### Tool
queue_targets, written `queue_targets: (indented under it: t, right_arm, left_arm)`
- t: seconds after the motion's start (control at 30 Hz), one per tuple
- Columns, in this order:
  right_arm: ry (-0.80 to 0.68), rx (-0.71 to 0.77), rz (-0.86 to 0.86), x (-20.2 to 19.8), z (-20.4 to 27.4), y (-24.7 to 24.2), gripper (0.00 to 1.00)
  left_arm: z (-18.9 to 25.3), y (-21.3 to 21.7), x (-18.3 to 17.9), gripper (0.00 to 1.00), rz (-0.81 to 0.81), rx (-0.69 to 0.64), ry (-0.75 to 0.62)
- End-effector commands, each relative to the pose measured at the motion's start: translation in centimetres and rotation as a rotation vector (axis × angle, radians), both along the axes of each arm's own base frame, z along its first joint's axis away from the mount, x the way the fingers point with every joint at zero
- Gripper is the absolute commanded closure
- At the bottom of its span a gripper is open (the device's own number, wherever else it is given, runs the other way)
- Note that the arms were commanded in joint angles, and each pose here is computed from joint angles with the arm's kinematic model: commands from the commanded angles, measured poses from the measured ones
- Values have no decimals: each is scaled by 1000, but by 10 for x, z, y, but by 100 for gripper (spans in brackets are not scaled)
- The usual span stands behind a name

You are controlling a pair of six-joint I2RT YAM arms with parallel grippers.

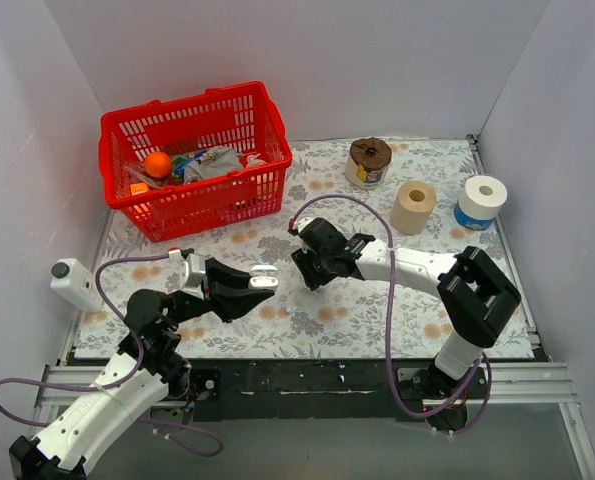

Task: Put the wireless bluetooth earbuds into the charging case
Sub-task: Pick up the earbud from the center of the board.

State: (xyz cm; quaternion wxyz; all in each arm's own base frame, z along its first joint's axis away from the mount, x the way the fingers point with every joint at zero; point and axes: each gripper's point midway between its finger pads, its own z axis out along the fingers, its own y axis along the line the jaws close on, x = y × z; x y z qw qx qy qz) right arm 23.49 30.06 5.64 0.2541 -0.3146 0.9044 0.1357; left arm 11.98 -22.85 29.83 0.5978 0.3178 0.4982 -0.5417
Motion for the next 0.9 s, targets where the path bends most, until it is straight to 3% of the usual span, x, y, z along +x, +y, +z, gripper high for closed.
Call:
queue_targets:
  t: [0.0,0.87]
  right_arm:
    - [4,-28,-6,4,0,3,47]
    - [67,-50,26,-3,-30,12,47]
  left_arm:
    - [-2,1,3,100,21,14,-5]
    - [-7,3,-2,100,10,8,14]
